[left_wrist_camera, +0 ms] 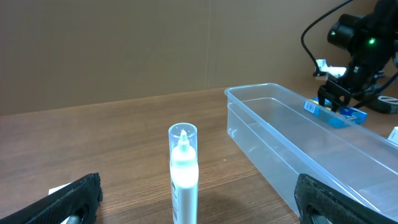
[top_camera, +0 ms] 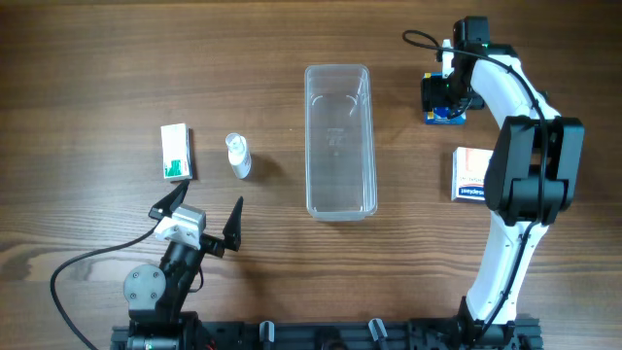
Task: Pack container
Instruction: 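Grasp the blue VapoDrops pack with the right gripper and lift, then carry the pack left and lower it into the clear container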
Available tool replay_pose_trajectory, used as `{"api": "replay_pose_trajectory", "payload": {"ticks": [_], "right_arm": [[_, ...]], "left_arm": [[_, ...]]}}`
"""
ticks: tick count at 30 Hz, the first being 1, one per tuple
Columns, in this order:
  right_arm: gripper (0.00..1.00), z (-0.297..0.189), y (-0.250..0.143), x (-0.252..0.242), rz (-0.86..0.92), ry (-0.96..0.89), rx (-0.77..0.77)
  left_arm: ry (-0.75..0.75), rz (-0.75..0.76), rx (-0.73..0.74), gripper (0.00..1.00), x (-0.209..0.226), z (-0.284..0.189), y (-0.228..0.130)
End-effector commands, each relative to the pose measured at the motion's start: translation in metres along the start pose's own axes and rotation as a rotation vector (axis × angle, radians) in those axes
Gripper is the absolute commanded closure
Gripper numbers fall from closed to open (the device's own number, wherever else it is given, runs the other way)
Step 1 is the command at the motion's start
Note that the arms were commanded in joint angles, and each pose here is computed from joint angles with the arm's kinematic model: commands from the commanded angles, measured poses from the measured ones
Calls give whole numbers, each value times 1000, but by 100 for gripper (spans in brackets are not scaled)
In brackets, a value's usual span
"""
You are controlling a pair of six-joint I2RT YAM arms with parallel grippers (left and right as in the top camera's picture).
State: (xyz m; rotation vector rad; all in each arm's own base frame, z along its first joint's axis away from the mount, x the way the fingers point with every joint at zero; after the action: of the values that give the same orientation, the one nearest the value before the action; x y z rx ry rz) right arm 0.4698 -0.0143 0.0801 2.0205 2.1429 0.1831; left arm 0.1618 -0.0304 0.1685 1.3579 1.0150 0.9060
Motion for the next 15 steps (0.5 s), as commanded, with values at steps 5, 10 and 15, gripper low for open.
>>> {"api": "replay_pose_trajectory", "payload": {"ticks": [5, 10, 15], "right_arm": [[21, -63, 7, 9, 55, 115, -87], [20, -108, 6, 36, 45, 162, -141], [20, -149, -3, 87, -45, 201, -183]], "left_arm": [[-4, 10, 3, 0, 0, 0, -2], [-4, 10, 3, 0, 0, 0, -2], [-4, 10, 3, 0, 0, 0, -2]]}}
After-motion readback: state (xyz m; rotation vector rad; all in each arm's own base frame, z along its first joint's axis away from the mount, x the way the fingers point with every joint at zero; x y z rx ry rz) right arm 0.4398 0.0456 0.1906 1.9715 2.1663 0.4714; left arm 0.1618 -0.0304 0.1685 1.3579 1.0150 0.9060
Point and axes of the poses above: each gripper's point midway between its finger pads, its own z axis out along the fingers, its own x axis along the line the jaws close on, y = z × x, the point moved 8 cm from there along -z, back along the fingers, and after that the axes turned 2 degrees about -z, right-handed, at the moved point
